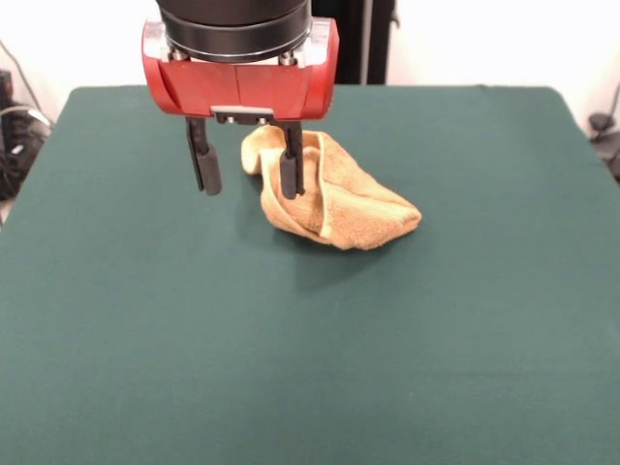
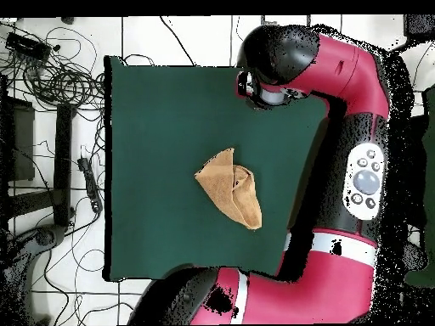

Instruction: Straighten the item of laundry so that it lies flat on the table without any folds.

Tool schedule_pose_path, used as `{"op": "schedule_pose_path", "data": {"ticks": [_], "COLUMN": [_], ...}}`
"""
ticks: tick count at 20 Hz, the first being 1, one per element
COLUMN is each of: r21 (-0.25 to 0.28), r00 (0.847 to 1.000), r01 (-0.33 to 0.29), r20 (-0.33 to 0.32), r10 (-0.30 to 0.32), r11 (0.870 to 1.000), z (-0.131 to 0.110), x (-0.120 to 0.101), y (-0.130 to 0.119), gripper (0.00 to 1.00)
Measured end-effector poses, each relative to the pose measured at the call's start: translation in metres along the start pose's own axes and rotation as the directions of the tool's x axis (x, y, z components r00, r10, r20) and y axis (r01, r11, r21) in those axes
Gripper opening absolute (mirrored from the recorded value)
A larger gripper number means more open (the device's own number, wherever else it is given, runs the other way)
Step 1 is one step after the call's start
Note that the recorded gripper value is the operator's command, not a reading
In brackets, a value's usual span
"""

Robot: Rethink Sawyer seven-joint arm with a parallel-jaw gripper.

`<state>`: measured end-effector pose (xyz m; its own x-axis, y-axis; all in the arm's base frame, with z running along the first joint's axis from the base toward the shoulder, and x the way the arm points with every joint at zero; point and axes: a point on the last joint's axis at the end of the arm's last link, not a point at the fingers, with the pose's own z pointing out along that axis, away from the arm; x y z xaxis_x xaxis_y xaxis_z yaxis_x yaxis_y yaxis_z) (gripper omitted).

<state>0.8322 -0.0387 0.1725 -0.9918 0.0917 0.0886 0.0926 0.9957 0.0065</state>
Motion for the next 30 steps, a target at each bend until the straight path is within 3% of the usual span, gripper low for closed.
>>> {"op": "schedule_pose_path", "data": {"ticks": [30], "r21": [0.001], "r00": [1.000], "r01": [0.024], "r20": [-0.013], "r10": [-0.024], "r11": [1.000], "z": [0.013], "x": [0.009], "y": [0.022], "gripper": [1.00]}}
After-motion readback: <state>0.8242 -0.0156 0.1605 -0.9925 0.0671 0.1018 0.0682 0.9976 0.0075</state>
